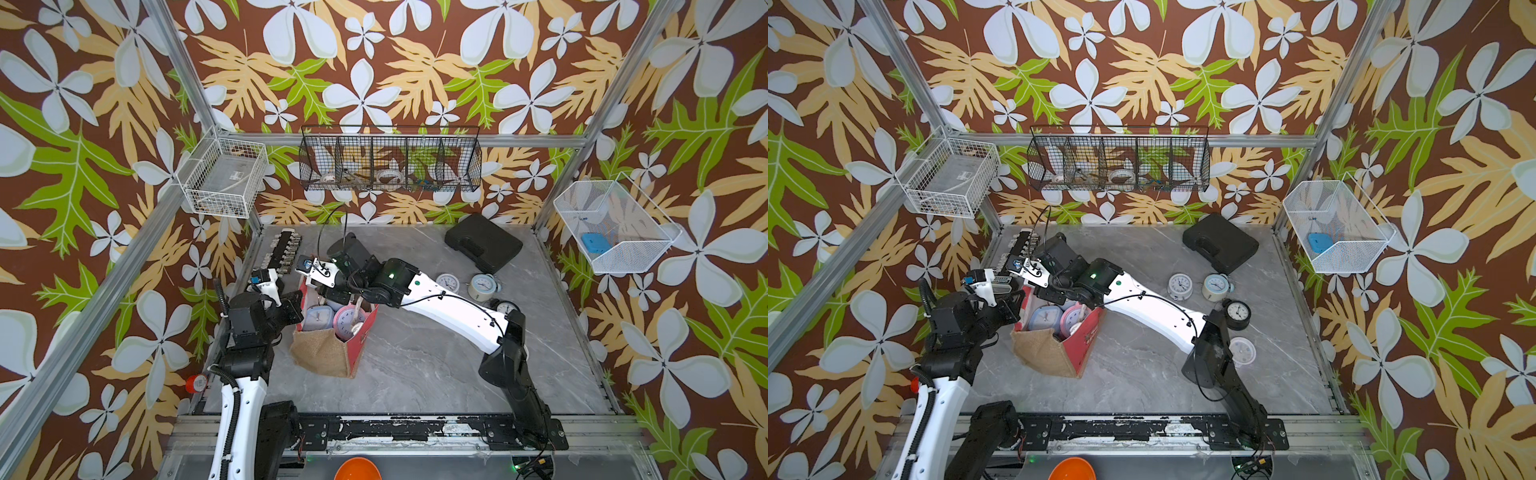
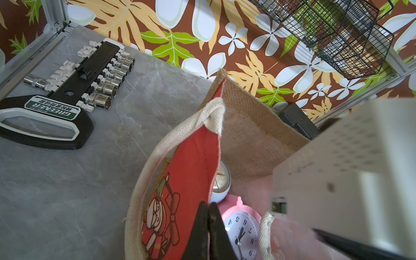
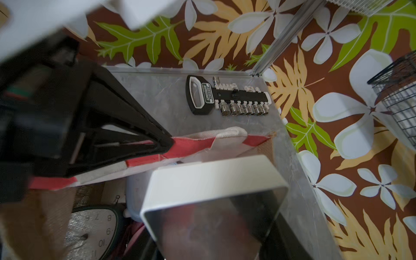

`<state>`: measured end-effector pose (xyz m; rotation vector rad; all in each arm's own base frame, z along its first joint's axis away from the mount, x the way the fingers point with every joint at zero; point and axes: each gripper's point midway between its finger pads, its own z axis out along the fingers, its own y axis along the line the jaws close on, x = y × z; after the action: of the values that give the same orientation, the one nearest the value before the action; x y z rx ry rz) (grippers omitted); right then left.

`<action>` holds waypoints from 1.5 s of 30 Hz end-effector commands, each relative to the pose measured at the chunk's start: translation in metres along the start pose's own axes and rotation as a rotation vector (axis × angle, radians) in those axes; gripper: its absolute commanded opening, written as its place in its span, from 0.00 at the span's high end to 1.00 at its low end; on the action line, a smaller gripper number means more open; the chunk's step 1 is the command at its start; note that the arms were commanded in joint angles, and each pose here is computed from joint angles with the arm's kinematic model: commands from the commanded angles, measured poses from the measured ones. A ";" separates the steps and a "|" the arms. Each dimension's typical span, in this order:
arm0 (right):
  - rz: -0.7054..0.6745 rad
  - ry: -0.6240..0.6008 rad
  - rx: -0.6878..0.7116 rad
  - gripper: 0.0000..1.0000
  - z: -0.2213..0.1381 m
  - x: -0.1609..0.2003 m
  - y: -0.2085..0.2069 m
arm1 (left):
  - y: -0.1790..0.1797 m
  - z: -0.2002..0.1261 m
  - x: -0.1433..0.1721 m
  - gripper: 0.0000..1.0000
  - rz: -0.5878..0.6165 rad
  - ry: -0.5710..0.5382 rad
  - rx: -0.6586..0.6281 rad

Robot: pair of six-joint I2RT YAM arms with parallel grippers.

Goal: Put the alarm clock into the canvas bag
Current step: Place the alarm at the canvas bag.

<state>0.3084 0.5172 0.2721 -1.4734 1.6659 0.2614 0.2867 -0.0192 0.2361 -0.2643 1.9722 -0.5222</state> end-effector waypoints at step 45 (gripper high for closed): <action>-0.014 0.083 0.028 0.17 0.021 0.029 0.001 | -0.005 -0.001 -0.002 1.00 0.003 -0.010 0.026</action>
<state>0.3221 0.5063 0.2147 -1.5479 1.7484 0.0990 0.2866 -0.0197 0.2388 -0.2575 1.9615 -0.5237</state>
